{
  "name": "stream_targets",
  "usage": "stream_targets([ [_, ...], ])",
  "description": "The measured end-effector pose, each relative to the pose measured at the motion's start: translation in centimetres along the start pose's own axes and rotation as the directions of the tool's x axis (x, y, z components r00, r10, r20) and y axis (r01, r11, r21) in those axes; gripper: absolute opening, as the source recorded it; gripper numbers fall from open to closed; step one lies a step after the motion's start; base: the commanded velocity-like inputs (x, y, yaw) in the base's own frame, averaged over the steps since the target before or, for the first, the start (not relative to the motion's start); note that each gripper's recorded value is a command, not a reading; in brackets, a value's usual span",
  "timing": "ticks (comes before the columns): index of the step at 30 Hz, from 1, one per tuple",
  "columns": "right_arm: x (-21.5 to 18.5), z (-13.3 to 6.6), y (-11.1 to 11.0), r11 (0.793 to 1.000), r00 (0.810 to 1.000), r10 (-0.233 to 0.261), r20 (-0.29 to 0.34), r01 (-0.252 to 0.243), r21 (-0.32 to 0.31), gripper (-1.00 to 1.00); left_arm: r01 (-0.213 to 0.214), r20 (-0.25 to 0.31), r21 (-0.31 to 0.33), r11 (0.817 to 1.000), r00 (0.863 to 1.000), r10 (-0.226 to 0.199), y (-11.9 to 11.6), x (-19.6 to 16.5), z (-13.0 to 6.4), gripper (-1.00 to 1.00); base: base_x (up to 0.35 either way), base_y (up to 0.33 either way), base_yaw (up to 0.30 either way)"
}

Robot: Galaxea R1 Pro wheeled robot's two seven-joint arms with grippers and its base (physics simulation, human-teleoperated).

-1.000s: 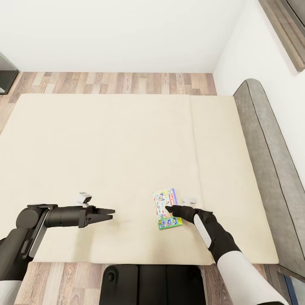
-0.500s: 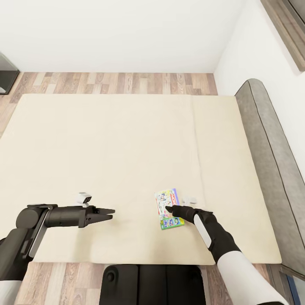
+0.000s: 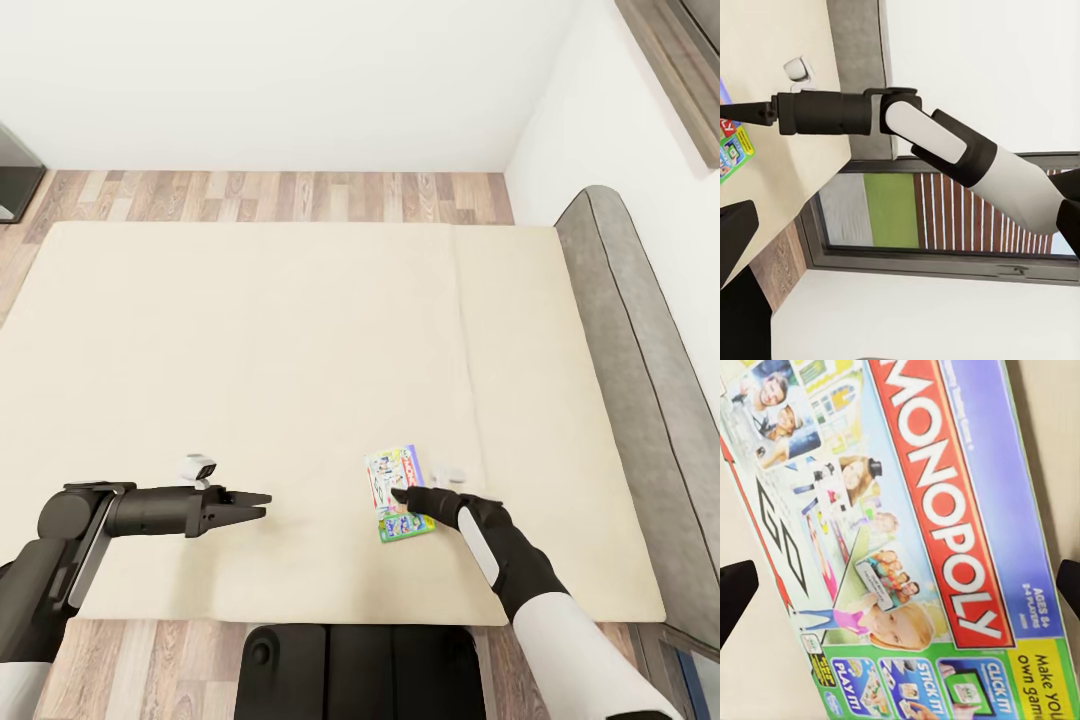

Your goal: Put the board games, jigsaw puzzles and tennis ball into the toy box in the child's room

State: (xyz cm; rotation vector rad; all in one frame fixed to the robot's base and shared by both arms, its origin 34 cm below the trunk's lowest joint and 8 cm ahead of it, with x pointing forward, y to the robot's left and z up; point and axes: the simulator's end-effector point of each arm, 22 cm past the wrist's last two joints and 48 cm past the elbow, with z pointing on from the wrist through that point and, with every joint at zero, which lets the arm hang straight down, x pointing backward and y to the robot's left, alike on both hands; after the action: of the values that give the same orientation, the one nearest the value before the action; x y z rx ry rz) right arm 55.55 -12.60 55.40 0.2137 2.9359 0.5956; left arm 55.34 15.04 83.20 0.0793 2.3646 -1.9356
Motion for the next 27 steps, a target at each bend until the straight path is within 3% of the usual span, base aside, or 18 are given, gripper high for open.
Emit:
stream_targets([
  [27,0.23,0.33,-0.3,1.0,1.0,0.004,-0.019,-0.003,0.006,1.0,0.0,-0.002,0.0,1.0,1.0,0.0,0.01,0.04,0.03,1.0,0.0,0.023,0.0],
])
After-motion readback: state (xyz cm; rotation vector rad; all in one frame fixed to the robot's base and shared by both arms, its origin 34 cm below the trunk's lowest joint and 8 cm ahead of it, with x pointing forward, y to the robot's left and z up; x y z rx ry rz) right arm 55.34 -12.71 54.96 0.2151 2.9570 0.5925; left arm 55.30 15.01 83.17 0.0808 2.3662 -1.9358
